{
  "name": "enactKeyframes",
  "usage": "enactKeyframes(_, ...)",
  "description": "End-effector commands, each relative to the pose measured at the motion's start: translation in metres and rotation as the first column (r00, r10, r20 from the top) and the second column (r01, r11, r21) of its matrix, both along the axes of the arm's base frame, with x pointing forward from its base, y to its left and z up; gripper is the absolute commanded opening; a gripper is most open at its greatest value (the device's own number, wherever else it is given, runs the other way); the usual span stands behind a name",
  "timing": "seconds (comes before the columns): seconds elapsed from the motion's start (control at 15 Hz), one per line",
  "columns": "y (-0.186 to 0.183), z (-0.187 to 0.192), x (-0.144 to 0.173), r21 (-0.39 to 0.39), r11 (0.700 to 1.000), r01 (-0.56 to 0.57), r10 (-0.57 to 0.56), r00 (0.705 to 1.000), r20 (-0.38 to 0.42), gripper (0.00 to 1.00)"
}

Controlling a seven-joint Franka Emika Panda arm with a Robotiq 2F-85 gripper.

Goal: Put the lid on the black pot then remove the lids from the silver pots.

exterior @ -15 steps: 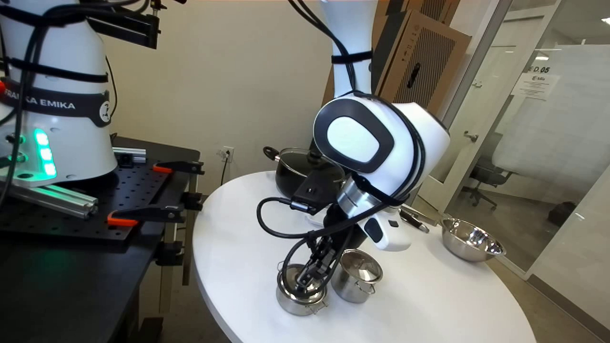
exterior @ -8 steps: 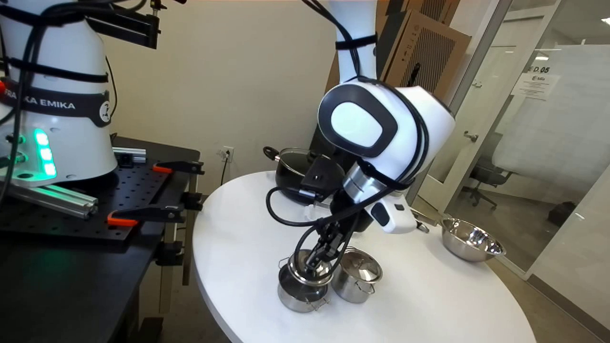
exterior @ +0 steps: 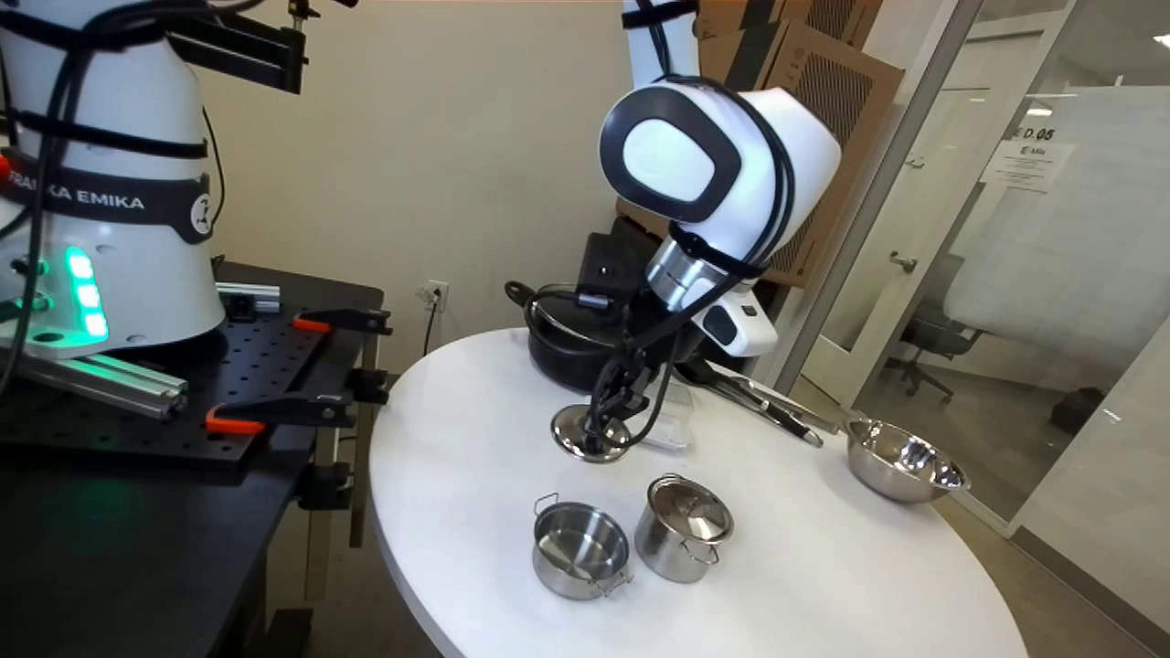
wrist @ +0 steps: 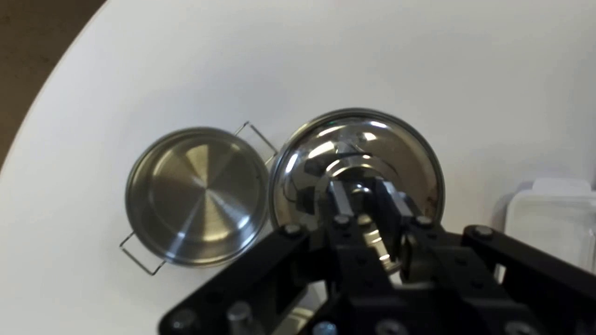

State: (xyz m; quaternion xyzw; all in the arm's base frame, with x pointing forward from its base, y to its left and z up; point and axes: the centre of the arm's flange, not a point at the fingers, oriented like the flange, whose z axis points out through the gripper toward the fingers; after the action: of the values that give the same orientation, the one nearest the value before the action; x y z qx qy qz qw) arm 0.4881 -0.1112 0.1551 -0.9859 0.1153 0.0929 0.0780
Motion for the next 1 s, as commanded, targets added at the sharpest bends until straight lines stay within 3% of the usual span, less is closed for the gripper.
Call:
enactKeyframes(0.0, 0.034, -0.027, -0.019, -0.033, 0.996, -0.084, 0.081, 0.994, -0.072, 0.05)
enactKeyframes(0.27, 0.053, -0.058, -0.032, -0.083, 0.987, -0.139, 0.129, 0.984, -0.119, 0.05)
enactKeyframes(0.8, 0.045, -0.105, -0.05, -0.168, 0.971, -0.171, 0.138, 0.972, -0.191, 0.05)
enactKeyframes(0.87, 0.045, -0.108, -0.051, -0.171, 0.97, -0.173, 0.139, 0.971, -0.193, 0.44)
enactKeyframes(0.93, 0.046, -0.11, -0.052, -0.167, 0.97, -0.176, 0.144, 0.971, -0.189, 0.46)
